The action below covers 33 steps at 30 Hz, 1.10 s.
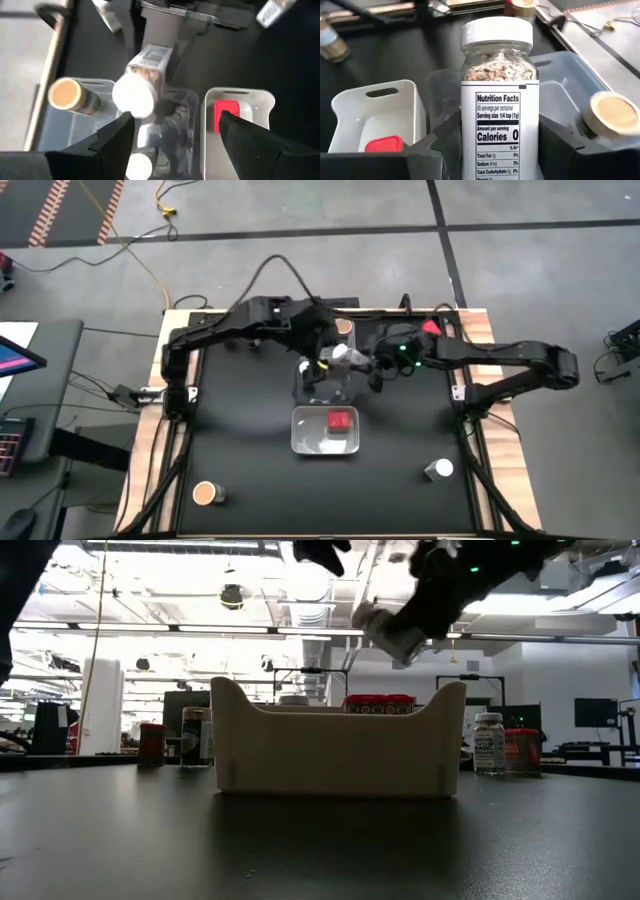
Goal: Sort spices by type
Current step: Put the top left white seasoning bottle into the black transparent bin aligned with the other white seasoning bottle
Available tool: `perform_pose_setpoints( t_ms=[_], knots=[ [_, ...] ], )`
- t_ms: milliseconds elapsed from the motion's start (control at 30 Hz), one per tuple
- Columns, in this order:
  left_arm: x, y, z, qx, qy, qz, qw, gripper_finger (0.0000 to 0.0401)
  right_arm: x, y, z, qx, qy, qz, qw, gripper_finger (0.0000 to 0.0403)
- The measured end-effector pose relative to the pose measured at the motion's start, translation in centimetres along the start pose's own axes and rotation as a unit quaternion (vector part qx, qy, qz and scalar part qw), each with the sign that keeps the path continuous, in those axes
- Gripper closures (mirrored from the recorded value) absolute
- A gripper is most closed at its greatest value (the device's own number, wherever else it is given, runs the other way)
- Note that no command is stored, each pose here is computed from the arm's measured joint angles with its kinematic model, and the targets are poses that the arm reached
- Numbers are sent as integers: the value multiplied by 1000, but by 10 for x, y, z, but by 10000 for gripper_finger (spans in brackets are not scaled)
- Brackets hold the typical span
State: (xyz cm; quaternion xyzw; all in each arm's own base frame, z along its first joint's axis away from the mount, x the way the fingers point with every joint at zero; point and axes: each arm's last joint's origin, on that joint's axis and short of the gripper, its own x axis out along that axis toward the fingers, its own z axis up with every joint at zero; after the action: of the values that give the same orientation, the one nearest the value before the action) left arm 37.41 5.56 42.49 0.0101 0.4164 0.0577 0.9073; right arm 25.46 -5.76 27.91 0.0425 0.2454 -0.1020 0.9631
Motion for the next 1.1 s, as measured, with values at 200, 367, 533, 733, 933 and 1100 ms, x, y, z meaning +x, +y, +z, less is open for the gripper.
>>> perform_pose_setpoints(
  t_ms=[200, 367, 533, 733, 933, 1100],
  knots=[
    [-2, 1, -15, -20, -91, 31, 995, 122, -36, -4, -17, 43, -51, -5, 998, 185],
    [20, -3, -48, -67, -193, 25, 979, 122, -58, -1, -16, 52, -122, -5, 991, 185],
    [38, -5, -79, -145, -319, 4, 937, 122, -65, -1, -1, 51, -212, 2, 976, 185],
    [47, -7, -90, -200, -371, -23, 906, 122, -54, 1, 13, 44, -283, 31, 958, 185],
    [48, -7, -90, -179, -373, -14, 910, 122, -32, 3, 18, 56, -314, 82, 944, 185],
    [48, -6, -90, -144, -375, 0, 916, 122, -21, 4, 29, 52, -320, 106, 940, 185]
  ],
)
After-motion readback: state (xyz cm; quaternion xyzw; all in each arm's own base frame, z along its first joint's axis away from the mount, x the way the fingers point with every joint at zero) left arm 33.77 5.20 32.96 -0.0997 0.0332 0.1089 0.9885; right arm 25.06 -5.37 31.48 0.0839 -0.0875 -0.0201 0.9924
